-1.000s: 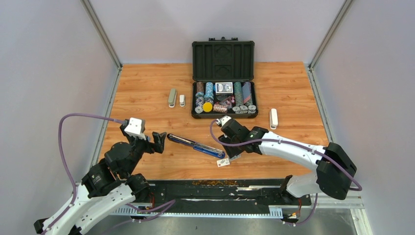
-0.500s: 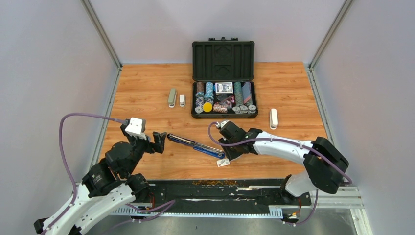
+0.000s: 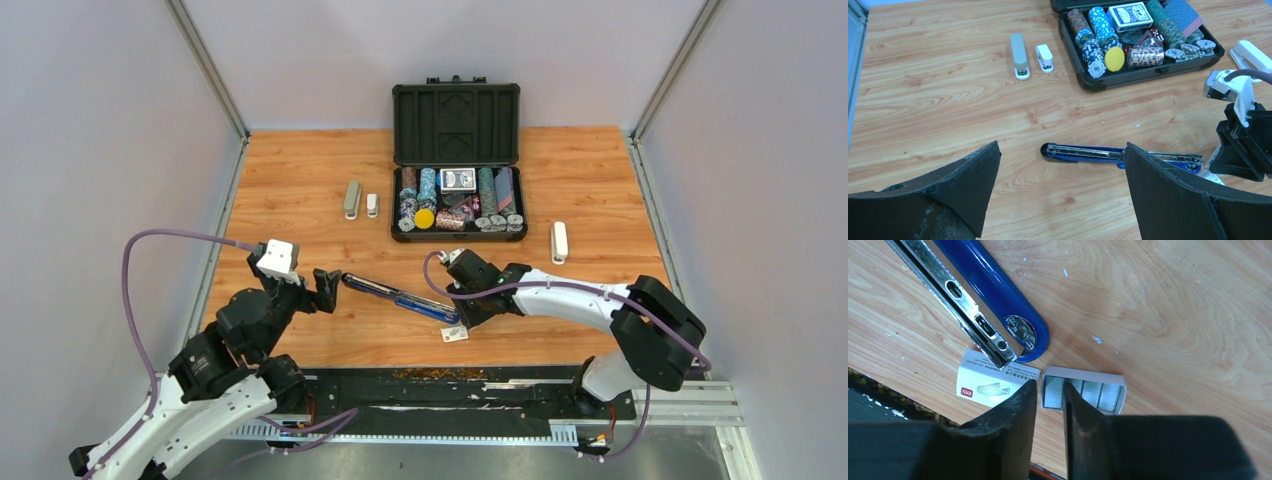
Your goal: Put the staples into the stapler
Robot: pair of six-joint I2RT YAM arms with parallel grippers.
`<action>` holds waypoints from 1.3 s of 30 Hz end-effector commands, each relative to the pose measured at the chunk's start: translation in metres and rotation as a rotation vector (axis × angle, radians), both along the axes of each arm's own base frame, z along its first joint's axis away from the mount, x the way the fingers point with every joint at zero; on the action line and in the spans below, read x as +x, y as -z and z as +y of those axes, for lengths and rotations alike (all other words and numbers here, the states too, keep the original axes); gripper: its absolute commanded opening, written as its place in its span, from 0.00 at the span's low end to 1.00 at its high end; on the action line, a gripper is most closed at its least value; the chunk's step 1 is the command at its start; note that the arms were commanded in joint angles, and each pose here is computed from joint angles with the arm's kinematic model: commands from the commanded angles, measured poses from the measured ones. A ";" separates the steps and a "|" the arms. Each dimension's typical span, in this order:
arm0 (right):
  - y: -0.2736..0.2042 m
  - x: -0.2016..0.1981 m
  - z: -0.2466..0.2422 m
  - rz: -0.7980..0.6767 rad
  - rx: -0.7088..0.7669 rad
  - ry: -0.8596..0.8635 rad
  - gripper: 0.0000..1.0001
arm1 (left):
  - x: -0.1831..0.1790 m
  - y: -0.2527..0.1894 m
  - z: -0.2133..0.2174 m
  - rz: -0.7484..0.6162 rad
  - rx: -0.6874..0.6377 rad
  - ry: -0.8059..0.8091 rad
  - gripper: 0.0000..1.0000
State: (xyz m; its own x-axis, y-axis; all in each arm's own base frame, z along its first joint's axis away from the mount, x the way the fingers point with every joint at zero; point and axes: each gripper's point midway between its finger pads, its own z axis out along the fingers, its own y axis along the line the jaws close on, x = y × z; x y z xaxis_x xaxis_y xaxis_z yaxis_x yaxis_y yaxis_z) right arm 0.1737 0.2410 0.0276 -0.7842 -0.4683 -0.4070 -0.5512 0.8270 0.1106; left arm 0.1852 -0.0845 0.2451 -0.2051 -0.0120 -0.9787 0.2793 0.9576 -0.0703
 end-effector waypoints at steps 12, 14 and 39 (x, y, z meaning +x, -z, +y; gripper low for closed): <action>-0.022 0.008 -0.006 -0.054 -0.047 0.016 0.09 | 0.004 -0.003 -0.004 -0.013 0.003 0.007 1.00; -0.027 0.010 -0.010 -0.068 -0.075 0.021 0.10 | 0.004 -0.003 -0.004 -0.013 0.004 0.007 1.00; -0.010 0.007 -0.006 -0.051 -0.133 0.004 0.19 | 0.004 -0.003 -0.004 -0.012 0.004 0.008 1.00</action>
State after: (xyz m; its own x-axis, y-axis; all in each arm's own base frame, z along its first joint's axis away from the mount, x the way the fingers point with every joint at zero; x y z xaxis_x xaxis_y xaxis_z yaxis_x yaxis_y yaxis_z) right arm 0.1809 0.2283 0.0447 -0.7676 -0.5200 -0.3746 -0.5448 0.8373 -0.0460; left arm 0.1858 -0.0868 0.2430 -0.2137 -0.0009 -0.9769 0.2874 0.9557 -0.0638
